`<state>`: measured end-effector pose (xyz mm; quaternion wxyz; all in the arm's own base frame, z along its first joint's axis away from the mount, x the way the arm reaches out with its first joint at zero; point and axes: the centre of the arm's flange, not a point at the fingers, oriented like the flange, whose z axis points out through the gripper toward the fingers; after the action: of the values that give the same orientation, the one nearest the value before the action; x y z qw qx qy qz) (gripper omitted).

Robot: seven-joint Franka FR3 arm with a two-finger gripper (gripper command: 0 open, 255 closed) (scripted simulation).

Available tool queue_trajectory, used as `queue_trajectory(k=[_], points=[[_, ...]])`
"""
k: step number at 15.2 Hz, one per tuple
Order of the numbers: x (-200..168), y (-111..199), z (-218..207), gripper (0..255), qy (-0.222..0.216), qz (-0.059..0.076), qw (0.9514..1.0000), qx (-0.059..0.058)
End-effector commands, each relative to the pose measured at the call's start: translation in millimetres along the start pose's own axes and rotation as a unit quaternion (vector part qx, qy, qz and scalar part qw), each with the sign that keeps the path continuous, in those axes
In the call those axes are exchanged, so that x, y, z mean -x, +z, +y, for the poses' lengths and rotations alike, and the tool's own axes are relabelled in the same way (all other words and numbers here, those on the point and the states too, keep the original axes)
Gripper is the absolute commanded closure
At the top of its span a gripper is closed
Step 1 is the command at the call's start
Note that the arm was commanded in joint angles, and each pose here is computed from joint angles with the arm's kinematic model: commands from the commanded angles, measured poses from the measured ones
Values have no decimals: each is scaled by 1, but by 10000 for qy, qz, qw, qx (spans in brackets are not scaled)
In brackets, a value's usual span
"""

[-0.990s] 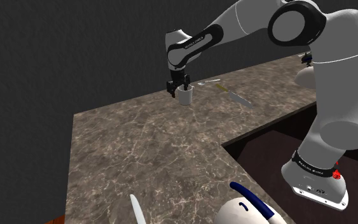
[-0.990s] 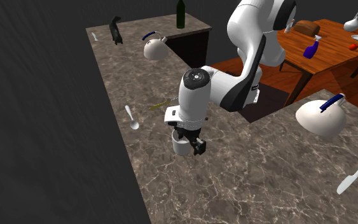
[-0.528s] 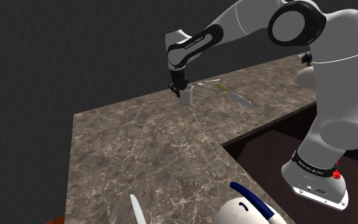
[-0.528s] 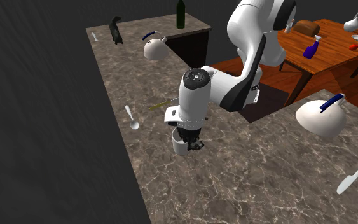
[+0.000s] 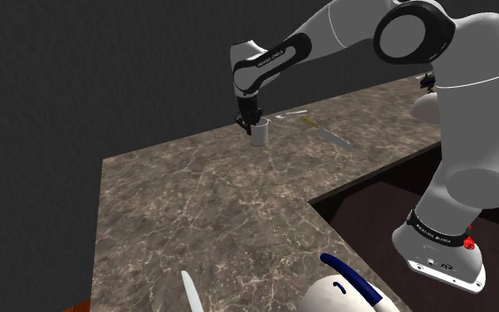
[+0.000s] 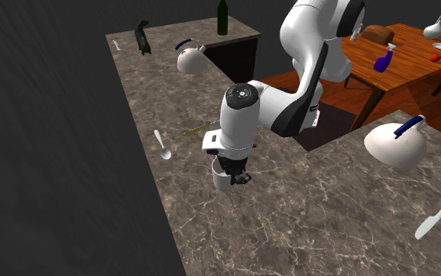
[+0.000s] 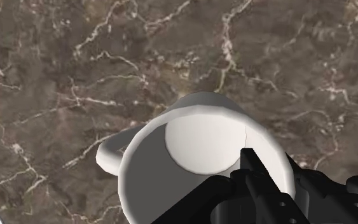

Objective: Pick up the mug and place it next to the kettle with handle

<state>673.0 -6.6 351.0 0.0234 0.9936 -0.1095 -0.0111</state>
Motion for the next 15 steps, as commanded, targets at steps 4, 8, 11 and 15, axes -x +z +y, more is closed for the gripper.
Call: queue_trajectory(k=[4,8,11,15], points=[[1,-24,1,255,0,2,10000,0],[1,-45,2,255,0,2,10000,0],[1,-61,3,255,0,2,10000,0],[2,-82,4,255,0,2,10000,0]])
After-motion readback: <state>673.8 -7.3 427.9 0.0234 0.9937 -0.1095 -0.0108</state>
